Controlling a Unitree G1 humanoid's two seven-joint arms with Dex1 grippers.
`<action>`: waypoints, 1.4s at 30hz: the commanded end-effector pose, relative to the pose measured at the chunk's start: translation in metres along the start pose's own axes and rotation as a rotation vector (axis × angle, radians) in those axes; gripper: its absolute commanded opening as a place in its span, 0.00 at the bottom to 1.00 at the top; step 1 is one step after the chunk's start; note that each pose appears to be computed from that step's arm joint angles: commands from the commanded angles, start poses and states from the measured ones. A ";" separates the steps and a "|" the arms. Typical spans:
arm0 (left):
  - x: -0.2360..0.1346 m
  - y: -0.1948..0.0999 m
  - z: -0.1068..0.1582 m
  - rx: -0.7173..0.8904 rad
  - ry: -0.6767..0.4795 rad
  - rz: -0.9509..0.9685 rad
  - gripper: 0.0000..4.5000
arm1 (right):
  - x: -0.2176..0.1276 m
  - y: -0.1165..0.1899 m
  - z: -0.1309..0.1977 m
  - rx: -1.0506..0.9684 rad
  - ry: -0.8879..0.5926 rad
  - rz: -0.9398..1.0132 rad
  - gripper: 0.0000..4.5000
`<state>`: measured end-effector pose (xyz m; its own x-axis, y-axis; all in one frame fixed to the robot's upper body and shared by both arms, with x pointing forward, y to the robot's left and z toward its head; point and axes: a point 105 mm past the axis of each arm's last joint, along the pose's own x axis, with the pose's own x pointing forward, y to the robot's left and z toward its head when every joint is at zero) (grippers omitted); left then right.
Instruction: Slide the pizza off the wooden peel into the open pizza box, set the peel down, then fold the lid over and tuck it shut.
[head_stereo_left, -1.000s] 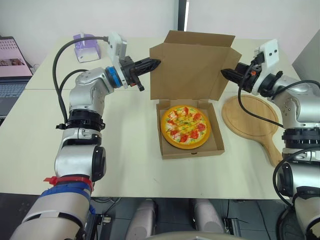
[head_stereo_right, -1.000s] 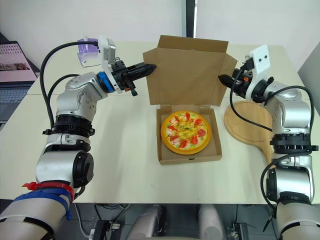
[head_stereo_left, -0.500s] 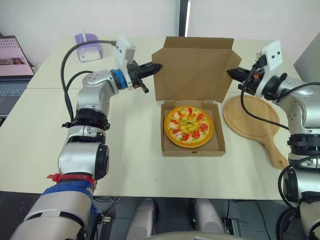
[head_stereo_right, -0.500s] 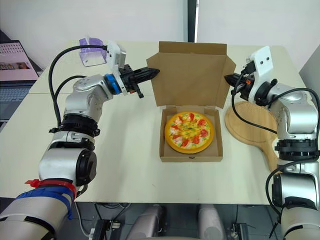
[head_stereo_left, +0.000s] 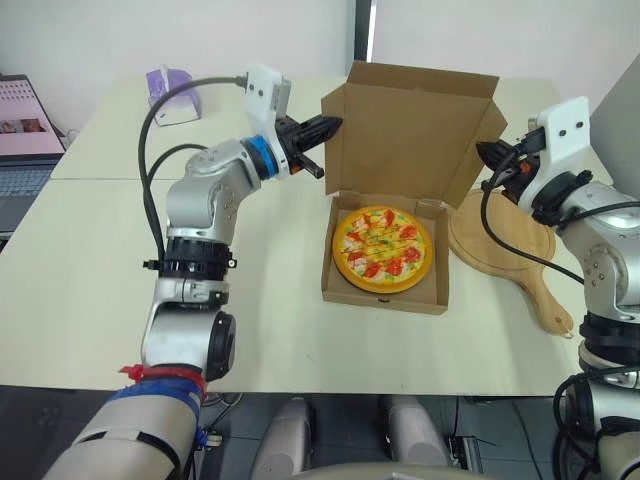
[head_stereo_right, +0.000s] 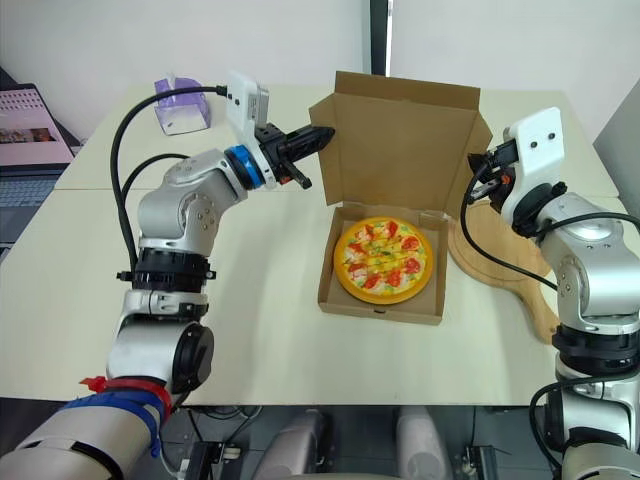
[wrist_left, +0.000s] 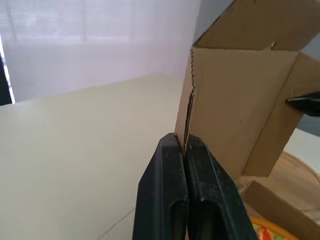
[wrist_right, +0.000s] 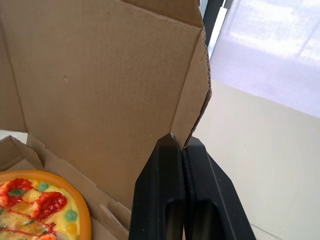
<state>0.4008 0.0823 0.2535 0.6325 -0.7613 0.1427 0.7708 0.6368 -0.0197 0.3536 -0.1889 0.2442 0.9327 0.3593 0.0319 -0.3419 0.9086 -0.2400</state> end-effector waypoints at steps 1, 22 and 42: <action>-0.008 -0.012 0.015 -0.002 -0.073 0.017 0.00 | -0.008 0.002 0.009 0.021 -0.048 -0.042 0.01; -0.022 -0.032 -0.005 -0.100 -0.176 0.099 0.00 | -0.012 0.030 -0.001 0.153 -0.022 -0.024 0.01; -0.053 -0.059 -0.038 -0.020 -0.166 0.128 0.00 | -0.037 0.066 -0.029 0.259 0.077 0.035 0.01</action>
<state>0.3335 0.0855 0.1980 0.7398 -0.6214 0.2581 0.6617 0.7414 -0.1116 0.3058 -0.1591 0.1996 0.9398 0.3388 -0.0441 -0.3386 0.9409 0.0112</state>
